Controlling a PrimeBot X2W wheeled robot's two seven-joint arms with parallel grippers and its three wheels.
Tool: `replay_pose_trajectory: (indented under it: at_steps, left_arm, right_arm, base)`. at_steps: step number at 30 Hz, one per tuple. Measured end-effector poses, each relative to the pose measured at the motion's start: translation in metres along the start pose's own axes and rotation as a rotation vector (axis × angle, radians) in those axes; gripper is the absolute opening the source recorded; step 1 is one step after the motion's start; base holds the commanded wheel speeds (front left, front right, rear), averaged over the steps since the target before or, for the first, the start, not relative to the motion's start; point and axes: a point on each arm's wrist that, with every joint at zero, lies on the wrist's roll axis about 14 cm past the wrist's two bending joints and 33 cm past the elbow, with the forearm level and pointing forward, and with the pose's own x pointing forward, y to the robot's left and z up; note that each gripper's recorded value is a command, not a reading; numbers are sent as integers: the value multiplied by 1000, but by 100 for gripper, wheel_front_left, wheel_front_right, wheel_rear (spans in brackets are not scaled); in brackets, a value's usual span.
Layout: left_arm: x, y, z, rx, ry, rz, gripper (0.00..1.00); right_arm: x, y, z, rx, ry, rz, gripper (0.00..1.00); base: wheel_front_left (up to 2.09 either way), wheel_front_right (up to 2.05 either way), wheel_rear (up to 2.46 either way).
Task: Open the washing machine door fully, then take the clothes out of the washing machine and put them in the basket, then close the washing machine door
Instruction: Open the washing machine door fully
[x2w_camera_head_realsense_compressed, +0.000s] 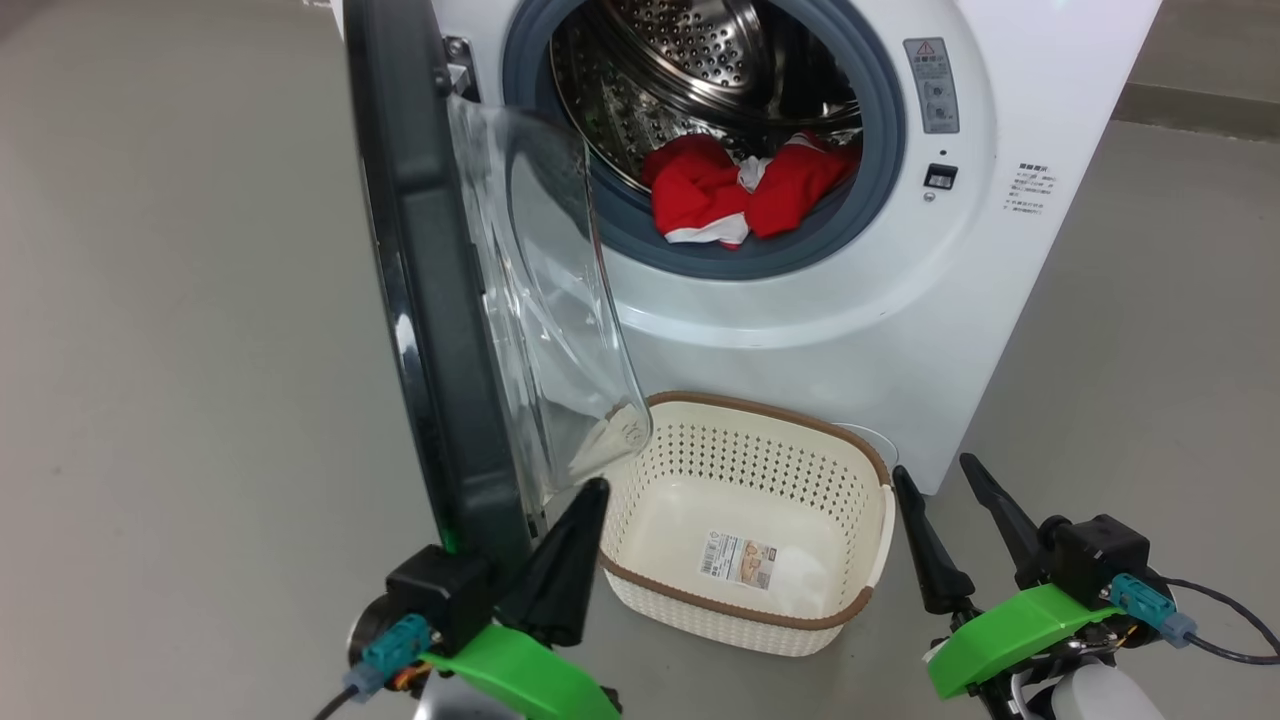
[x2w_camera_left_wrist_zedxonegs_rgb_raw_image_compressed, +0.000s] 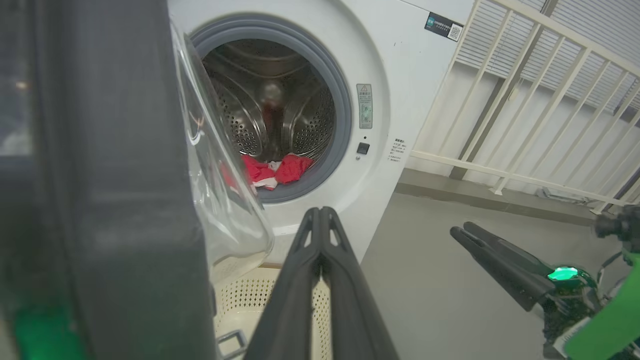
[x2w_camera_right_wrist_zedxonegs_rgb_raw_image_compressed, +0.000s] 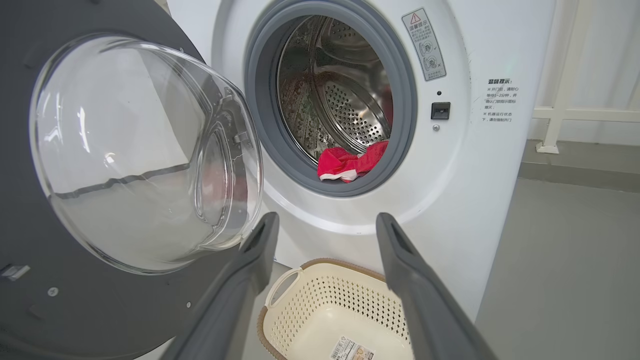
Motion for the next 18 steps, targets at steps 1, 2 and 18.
replay_pose_trajectory:
  at_steps: [1,2,18]
  left_arm:
    - [0,6,-3,4,9,22,0]
    - [-1,12,-6,19,20,46,0]
    - [-19,75,5,59,-5,267,0]
  right_arm:
    - [0,0,0,-2,-1,1,100]
    - [0,0,1,-4,-2,1,100]
    - [4,11,-4,-20,14,35,100]
  base:
    - [0,0,0]
    - [0,0,0]
    - [0,0,0]
